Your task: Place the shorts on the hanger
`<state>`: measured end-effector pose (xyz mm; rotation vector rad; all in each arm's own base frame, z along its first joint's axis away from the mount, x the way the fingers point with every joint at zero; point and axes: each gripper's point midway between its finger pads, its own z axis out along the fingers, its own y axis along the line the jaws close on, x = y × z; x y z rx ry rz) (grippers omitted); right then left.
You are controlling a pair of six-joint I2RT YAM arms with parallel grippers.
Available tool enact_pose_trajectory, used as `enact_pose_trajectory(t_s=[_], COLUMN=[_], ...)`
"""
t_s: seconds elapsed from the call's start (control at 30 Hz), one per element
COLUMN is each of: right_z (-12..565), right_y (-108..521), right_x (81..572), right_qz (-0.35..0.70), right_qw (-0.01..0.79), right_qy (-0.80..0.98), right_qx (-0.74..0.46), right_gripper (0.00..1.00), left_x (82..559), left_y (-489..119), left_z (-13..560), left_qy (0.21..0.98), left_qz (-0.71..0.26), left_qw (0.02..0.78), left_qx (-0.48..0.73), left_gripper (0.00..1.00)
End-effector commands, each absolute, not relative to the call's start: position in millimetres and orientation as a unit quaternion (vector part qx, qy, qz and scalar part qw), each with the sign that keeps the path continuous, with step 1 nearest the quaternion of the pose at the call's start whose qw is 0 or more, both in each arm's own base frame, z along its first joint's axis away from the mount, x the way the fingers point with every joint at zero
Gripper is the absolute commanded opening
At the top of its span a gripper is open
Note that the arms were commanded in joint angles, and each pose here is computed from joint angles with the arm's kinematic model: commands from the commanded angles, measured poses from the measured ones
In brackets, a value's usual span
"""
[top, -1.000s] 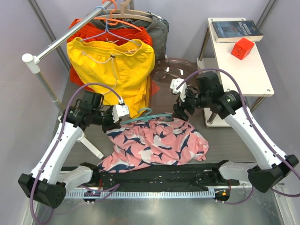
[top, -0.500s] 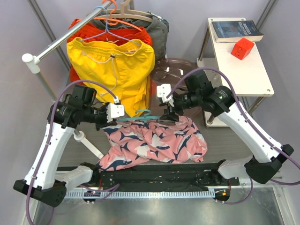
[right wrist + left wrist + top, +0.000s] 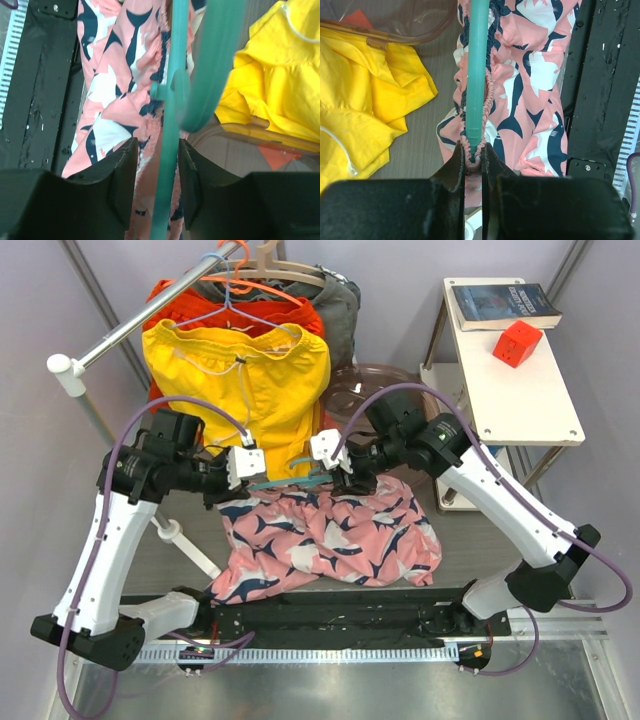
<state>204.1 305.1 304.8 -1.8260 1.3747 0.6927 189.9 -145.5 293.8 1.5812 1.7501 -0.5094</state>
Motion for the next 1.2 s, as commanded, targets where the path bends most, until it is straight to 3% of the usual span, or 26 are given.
enact_pose_trajectory(t_s=[0.0, 0.07, 0.17, 0.23, 0.3, 0.33, 0.37, 0.4, 0.47, 0.57, 0.77, 0.9, 1.03, 1.17], right_z=[317, 312, 309, 310, 319, 321, 330, 337, 355, 373, 396, 443, 468, 476], right_y=[289, 286, 284, 285, 292, 295, 302, 306, 318, 334, 373, 396, 415, 429], right_x=[193, 192, 192, 194, 201, 207, 214, 220, 232, 247, 282, 304, 326, 338], right_qz=[0.25, 0.246, 0.243, 0.241, 0.246, 0.243, 0.25, 0.25, 0.263, 0.282, 0.325, 0.353, 0.375, 0.393], right_qw=[0.37, 0.365, 0.364, 0.366, 0.386, 0.393, 0.411, 0.423, 0.444, 0.454, 0.468, 0.518, 0.552, 0.568], right_qy=[0.525, 0.527, 0.53, 0.532, 0.545, 0.554, 0.567, 0.571, 0.586, 0.61, 0.638, 0.624, 0.614, 0.601], right_qx=[-0.724, -0.726, -0.726, -0.724, -0.703, -0.693, -0.669, -0.658, -0.625, -0.585, -0.518, -0.466, -0.421, -0.402], right_gripper=[0.4, 0.38, 0.24, 0.01, 0.01, 0.01, 0.01, 0.01, 0.01, 0.01, 0.01, 0.01, 0.01, 0.01], left_x=[175, 173, 172, 173, 175, 178, 186, 191, 203, 217, 240, 243, 241, 242], left_y=[-141, -139, -140, -140, -141, -142, -145, -148, -155, -158, -135, -103, -72, -74], left_z=[304, 302, 303, 303, 307, 311, 322, 337, 372, 419, 497, 553, 580, 571], left_qy=[0.677, 0.678, 0.681, 0.682, 0.688, 0.692, 0.704, 0.704, 0.701, 0.69, 0.644, 0.586, 0.562, 0.566], left_qz=[-0.196, -0.196, -0.198, -0.197, -0.198, -0.197, -0.2, -0.2, -0.208, -0.208, -0.163, -0.118, -0.077, -0.076], left_qw=[0.363, 0.364, 0.367, 0.369, 0.377, 0.385, 0.407, 0.429, 0.48, 0.546, 0.687, 0.777, 0.815, 0.811], left_qx=[0.61, 0.608, 0.602, 0.6, 0.587, 0.577, 0.546, 0.53, 0.484, 0.427, 0.295, 0.198, 0.118, 0.129], left_gripper=[0.0, 0.0, 0.0, 0.0, 0.0, 0.08, 0.42, 0.54, 0.71, 0.79, 0.84, 0.84, 0.85, 0.83])
